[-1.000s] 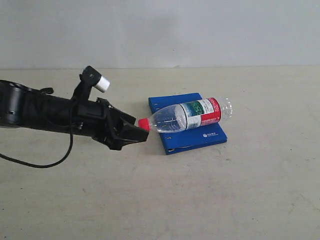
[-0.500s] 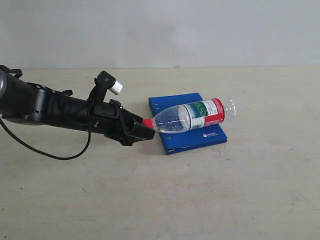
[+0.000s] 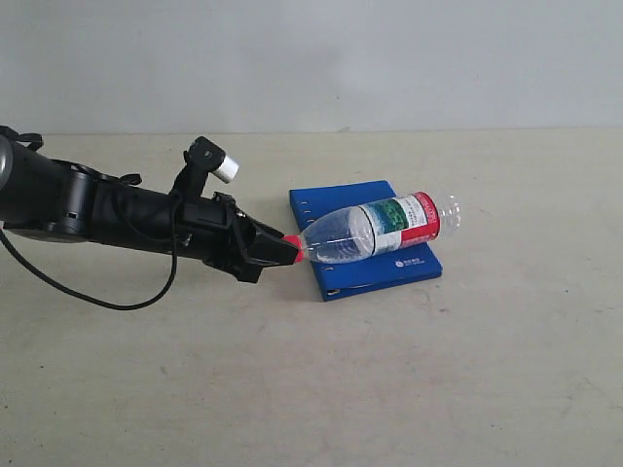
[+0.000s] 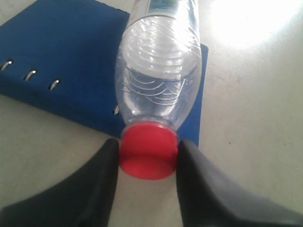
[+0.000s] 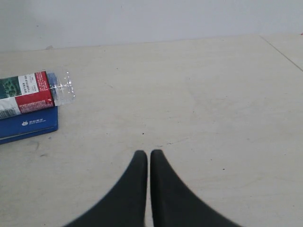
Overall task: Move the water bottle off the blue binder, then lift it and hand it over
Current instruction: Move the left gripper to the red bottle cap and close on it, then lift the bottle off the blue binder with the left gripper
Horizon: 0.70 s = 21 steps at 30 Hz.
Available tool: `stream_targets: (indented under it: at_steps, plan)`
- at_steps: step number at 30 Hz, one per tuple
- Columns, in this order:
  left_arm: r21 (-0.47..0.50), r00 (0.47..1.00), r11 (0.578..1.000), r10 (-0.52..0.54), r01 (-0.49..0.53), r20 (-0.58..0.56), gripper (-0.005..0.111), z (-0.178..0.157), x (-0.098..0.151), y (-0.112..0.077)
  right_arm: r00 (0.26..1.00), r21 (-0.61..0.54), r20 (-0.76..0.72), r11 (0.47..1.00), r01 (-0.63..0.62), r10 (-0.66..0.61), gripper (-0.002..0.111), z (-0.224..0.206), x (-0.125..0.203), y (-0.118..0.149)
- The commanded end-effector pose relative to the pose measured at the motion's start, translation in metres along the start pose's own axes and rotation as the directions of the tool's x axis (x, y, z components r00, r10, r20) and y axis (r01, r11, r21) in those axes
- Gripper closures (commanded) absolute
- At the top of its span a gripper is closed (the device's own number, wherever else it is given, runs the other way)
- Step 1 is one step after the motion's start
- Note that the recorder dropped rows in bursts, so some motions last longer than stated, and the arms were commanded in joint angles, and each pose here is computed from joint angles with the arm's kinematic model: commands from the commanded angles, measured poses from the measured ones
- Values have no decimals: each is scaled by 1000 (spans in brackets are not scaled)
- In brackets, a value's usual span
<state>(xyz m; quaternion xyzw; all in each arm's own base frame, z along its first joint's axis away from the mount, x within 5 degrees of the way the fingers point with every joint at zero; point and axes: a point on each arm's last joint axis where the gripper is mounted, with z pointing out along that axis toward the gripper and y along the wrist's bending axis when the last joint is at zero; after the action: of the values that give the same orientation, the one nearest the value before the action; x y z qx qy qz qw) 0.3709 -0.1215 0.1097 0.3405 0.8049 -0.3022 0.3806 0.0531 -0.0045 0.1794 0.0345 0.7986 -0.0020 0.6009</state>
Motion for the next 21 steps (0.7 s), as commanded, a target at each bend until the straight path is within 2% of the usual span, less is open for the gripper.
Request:
stream_targets:
  at_steps: [1,8,11,15,19,21]
  plan:
    - [7,1000,1000,6,-6,7,102,1,-2,-1,1000,3,10,1000,4,-4,109,0,-1,0]
    - [-5,1000,1000,7,-7,11,102,-2,-3,1,1000,3,10,1000,4,-4,109,0,-1,0]
    - [-37,999,999,14,-13,39,102,-15,-12,7,1000,3,10,1000,4,-4,109,0,-1,0]
    - [-114,993,993,49,-37,109,102,-49,-34,17,1000,3,10,1000,4,-4,109,0,-1,0]
    - [-200,976,977,112,-73,187,102,-91,-64,16,1000,3,10,1000,4,-4,109,0,-1,0]
    - [-241,970,961,177,-135,164,102,-107,-73,12,1000,3,10,1000,4,-4,109,0,-1,0]
